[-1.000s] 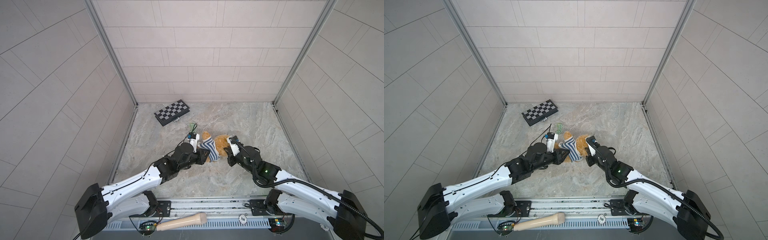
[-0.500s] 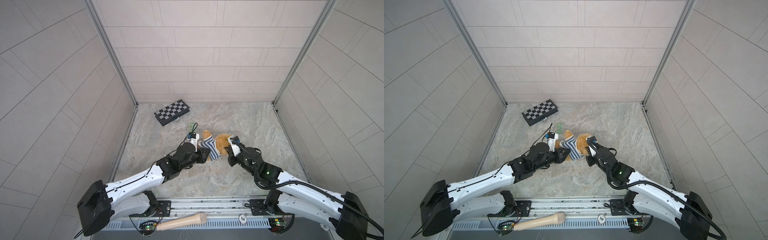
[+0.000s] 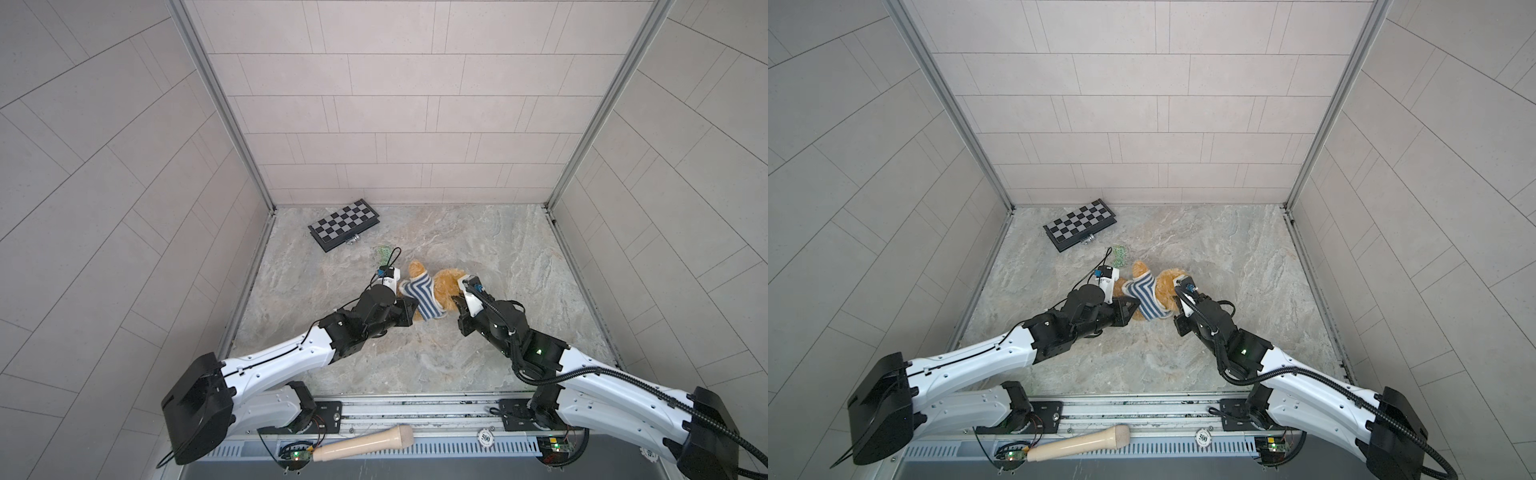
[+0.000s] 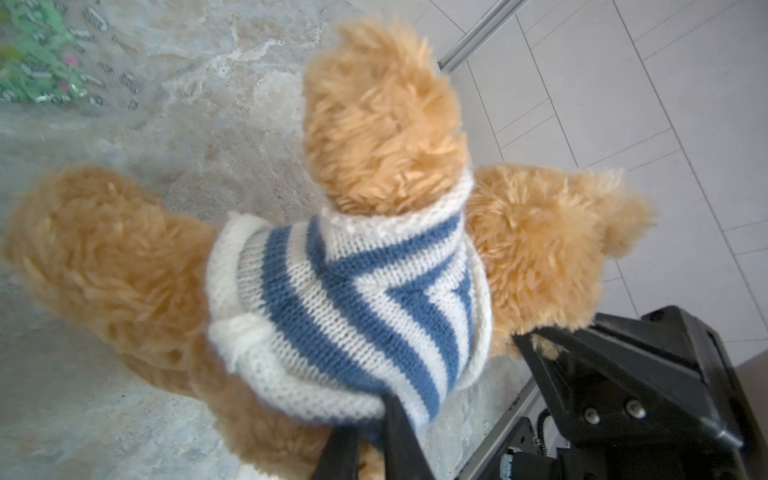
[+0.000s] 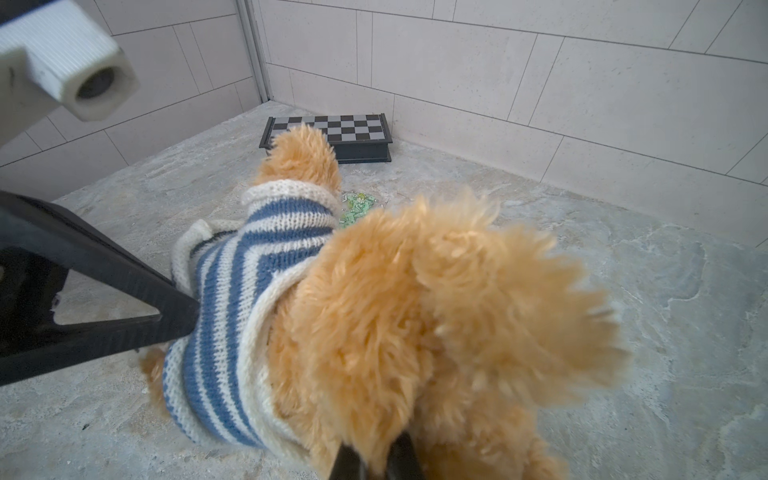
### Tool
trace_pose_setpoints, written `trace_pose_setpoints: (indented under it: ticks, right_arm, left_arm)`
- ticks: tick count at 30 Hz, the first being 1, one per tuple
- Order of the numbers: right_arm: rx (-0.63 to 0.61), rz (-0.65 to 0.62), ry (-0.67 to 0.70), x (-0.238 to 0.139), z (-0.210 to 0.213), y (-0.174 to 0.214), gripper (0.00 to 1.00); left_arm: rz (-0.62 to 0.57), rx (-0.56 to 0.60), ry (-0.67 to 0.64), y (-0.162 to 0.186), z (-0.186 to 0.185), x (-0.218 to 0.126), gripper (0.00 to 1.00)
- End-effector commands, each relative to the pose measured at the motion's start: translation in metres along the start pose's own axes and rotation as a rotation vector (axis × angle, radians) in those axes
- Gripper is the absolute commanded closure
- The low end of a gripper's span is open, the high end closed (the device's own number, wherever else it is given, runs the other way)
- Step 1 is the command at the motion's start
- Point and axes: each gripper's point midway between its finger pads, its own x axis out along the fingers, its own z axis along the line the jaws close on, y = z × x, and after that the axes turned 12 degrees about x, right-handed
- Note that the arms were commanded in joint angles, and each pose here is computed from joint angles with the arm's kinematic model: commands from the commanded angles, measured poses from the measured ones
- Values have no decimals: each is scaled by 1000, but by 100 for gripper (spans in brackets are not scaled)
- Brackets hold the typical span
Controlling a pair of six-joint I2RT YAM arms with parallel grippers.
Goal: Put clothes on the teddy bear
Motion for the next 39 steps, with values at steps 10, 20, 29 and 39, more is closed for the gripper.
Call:
trace_pose_setpoints:
  ticks: [10, 20, 29, 39]
  right_arm:
    - [20, -108, 54, -9, -9, -22, 100]
    - [26, -125, 111, -14, -21, -23, 100]
    - [28, -135, 125, -15, -24, -24, 100]
    - [29, -142, 109, -14, -22, -22, 100]
  left_arm:
    - [-13, 7, -16, -1, 28, -18, 100]
    - [32, 4, 12, 24, 38, -26, 100]
    - [64, 6, 111, 34, 27, -30, 100]
    - [41, 17, 158, 22, 22, -45, 100]
